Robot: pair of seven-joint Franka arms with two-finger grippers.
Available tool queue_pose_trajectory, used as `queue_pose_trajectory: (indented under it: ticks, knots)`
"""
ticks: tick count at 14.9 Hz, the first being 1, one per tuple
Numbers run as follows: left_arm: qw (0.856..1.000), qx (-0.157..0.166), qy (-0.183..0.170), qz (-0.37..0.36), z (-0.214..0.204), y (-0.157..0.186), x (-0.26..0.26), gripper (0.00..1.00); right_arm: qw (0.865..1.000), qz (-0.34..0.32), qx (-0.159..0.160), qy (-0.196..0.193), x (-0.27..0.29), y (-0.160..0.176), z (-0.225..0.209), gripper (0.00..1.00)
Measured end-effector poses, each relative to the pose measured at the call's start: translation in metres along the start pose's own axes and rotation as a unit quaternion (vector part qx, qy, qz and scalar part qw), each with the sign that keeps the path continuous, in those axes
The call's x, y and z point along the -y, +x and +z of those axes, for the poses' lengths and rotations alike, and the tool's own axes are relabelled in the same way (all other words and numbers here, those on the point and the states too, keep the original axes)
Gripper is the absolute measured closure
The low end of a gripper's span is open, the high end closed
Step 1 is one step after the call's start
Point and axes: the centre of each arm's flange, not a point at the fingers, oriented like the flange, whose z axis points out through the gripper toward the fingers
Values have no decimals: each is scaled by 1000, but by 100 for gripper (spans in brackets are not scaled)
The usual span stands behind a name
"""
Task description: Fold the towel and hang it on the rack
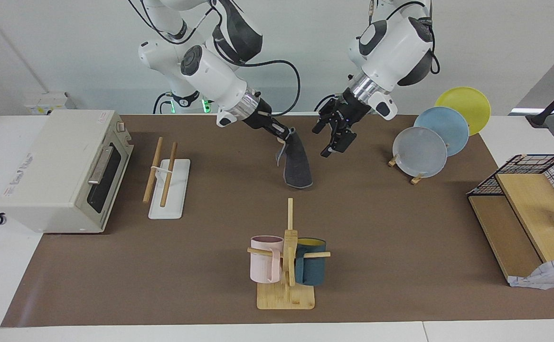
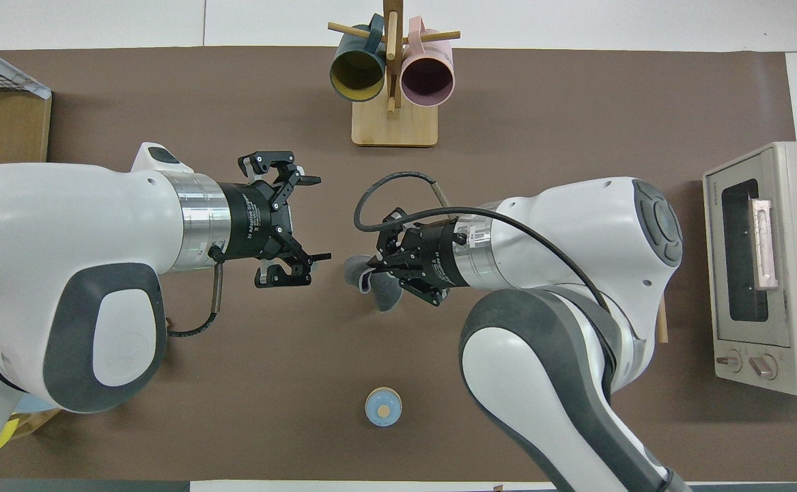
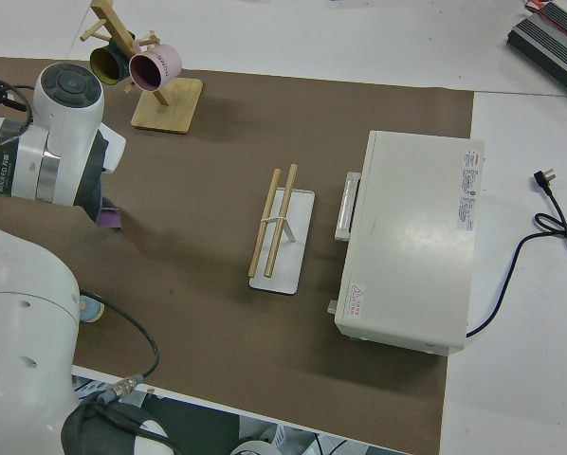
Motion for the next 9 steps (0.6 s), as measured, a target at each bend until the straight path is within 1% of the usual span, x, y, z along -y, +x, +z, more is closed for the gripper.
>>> queue_pose_trajectory:
  ticks: [2,4,7,9]
  knots:
    - [1000,0,-1,0,-1,2,-1,0,999,-27,1,-19,-10,13,-19,98]
    - [1000,-1,-4,16,-4,7,-5,0,999,-39,9,-29,-21,31,-45,98]
    - [997,-7,-17,71,-16,32,-20,0,996,-71,16,-52,-43,64,-97,98]
    - [993,-14,-17,118,-25,55,-30,0,990,-113,7,-79,-56,81,-123,98]
